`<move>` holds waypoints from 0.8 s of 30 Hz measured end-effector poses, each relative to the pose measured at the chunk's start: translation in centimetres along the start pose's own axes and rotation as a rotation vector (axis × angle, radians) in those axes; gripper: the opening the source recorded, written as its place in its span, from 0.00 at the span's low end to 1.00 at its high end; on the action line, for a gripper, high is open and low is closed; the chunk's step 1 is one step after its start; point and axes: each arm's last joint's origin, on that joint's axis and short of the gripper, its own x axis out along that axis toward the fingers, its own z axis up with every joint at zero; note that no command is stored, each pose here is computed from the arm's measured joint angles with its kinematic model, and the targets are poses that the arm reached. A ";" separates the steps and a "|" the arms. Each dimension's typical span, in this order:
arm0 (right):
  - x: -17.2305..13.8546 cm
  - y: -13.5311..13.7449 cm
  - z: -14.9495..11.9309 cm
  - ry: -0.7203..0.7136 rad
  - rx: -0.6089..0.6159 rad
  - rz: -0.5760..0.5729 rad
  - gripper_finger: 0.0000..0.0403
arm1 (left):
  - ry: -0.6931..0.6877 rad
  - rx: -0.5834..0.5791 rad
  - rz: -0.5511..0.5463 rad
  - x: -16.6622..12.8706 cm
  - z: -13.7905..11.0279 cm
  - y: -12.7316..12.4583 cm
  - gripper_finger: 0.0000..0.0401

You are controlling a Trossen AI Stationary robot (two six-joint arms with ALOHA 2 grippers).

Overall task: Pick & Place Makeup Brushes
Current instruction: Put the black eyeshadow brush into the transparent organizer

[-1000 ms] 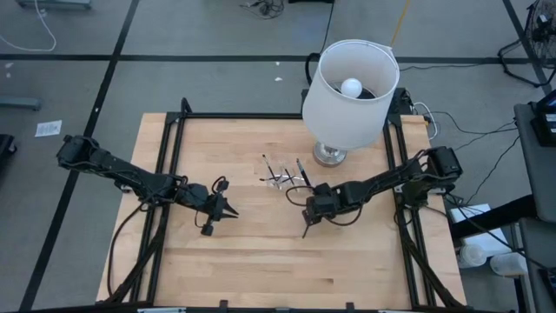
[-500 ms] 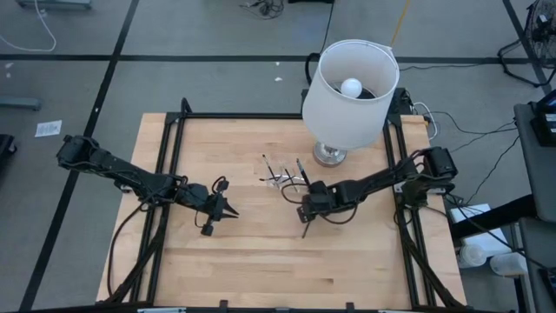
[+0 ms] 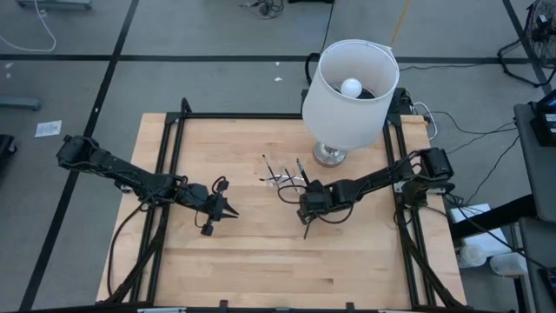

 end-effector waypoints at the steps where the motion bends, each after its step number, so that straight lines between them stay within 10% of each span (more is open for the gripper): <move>1: 0.0 0.0 0.0 -0.002 -0.015 -0.001 0.31 | 0.000 0.000 0.000 0.0 0.0 0.0 0.12; 11: -0.1 0.3 -0.3 -0.003 -0.099 0.024 0.03 | 0.000 -0.005 0.000 0.0 0.0 0.0 0.12; 24: -2.3 2.6 0.1 -0.121 -0.215 0.163 0.00 | 0.003 -0.003 0.000 0.0 0.0 0.0 0.12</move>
